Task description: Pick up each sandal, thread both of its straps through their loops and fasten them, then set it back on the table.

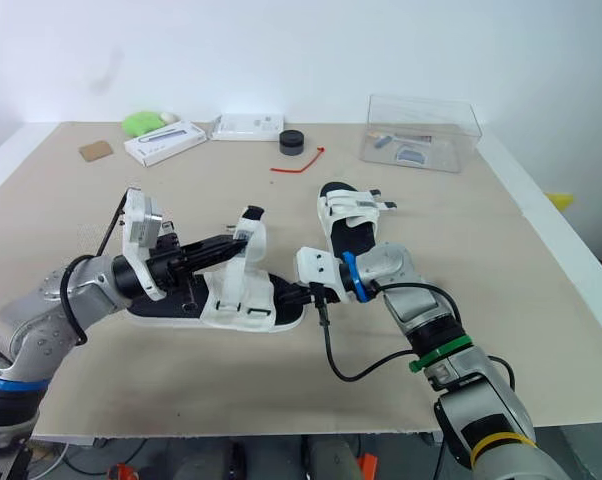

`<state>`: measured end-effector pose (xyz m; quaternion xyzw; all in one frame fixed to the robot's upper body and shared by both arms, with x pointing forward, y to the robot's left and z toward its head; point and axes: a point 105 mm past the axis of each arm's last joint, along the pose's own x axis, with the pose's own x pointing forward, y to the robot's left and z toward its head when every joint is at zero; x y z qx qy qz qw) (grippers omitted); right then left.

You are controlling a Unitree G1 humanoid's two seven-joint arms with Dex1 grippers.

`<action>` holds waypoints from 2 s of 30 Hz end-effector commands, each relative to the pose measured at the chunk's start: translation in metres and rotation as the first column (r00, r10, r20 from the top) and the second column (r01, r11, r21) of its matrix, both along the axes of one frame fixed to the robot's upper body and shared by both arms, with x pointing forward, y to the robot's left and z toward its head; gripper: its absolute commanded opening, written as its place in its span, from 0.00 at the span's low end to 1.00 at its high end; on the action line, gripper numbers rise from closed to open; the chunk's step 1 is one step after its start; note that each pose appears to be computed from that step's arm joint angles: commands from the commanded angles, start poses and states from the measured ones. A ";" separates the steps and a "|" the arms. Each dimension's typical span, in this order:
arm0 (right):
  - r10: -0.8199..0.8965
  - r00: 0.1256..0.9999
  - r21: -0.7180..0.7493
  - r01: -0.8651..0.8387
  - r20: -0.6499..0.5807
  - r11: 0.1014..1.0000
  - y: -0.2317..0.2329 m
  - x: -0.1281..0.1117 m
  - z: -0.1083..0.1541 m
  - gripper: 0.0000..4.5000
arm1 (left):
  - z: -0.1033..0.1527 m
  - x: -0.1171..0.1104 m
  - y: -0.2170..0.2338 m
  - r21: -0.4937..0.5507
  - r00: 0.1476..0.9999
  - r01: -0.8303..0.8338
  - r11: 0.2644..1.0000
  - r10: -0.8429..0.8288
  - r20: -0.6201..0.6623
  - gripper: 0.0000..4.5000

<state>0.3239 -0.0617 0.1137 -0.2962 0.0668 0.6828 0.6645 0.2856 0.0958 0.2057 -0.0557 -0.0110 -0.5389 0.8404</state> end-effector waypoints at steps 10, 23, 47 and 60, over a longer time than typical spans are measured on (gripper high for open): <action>-0.036 0.999 -0.090 0.033 -0.035 0.995 -0.012 -0.002 -0.022 0.00 | -0.007 0.010 0.018 -0.096 0.980 -0.090 0.991 0.071 -0.185 0.01; -0.030 0.999 -0.090 0.027 -0.028 0.996 -0.010 -0.001 -0.020 0.00 | -0.025 0.025 0.020 -0.096 0.960 -0.131 0.987 0.102 -0.260 0.01; -0.046 0.998 -0.087 0.043 -0.030 0.995 -0.011 -0.001 -0.019 0.00 | -0.083 0.042 0.047 0.062 0.923 -0.225 0.972 0.233 -0.308 0.13; -0.047 0.998 -0.082 0.044 -0.032 0.996 -0.009 -0.001 -0.021 0.00 | -0.034 0.054 0.076 0.117 0.957 -0.260 0.958 0.272 -0.101 0.98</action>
